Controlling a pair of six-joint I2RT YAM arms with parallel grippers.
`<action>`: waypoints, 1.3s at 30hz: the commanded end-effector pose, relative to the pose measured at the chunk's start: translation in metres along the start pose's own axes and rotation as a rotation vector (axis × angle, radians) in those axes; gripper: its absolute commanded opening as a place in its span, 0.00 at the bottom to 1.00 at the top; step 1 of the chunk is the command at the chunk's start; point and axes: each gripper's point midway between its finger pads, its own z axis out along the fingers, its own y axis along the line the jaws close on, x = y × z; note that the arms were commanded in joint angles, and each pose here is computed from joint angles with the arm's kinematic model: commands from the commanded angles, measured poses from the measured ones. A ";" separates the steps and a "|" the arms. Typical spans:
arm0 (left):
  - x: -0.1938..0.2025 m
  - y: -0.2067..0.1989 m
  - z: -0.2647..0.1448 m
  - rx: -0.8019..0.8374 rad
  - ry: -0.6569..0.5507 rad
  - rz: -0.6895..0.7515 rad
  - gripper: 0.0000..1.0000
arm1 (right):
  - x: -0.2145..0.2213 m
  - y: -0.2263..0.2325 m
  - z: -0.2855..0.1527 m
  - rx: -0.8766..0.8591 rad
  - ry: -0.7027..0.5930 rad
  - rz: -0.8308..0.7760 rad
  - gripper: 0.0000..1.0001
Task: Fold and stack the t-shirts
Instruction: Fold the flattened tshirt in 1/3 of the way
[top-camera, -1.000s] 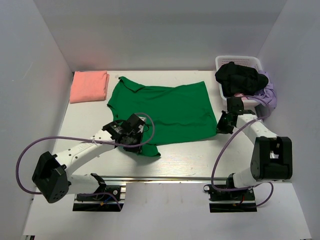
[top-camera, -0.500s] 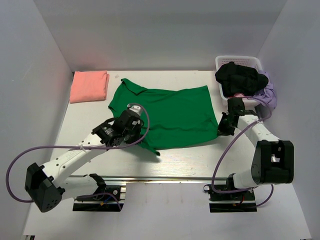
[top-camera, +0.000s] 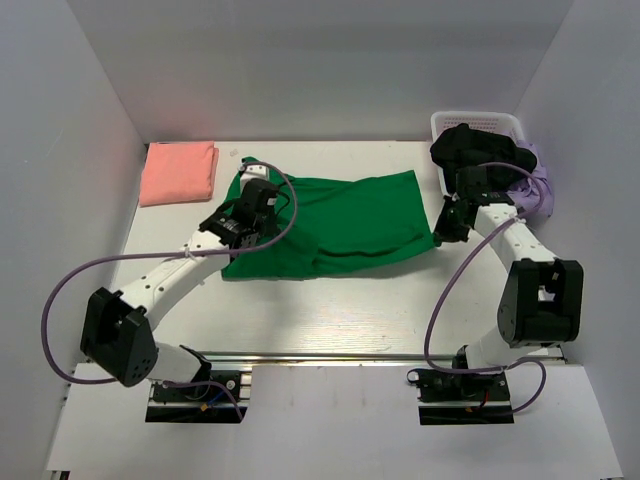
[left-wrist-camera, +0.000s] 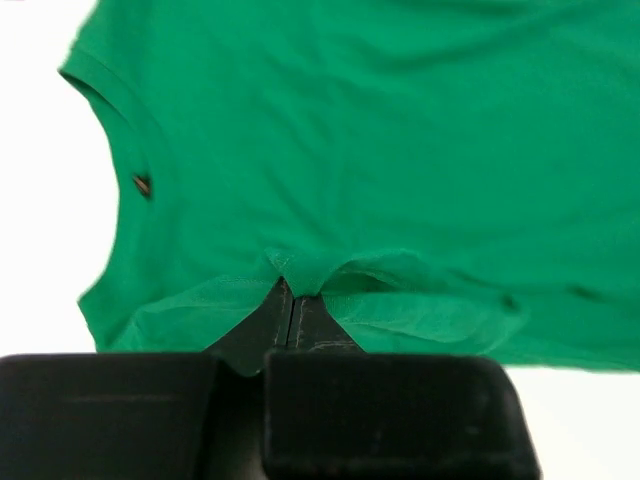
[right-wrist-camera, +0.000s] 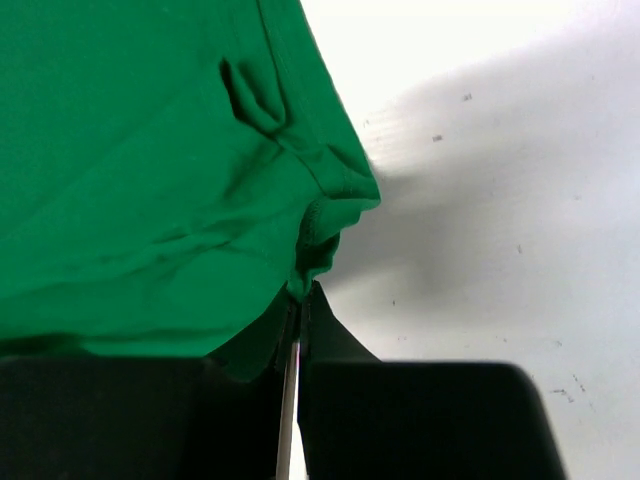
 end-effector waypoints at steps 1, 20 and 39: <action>-0.046 0.006 0.004 -0.022 -0.139 -0.037 0.00 | -0.019 0.005 -0.003 0.006 -0.024 -0.028 0.00; -0.100 0.036 0.073 -0.047 -0.221 0.092 0.00 | -0.092 0.033 0.025 -0.021 -0.053 -0.091 0.00; -0.098 0.064 0.199 -0.111 -0.045 0.102 1.00 | -0.139 0.084 0.072 -0.208 -0.042 -0.211 0.53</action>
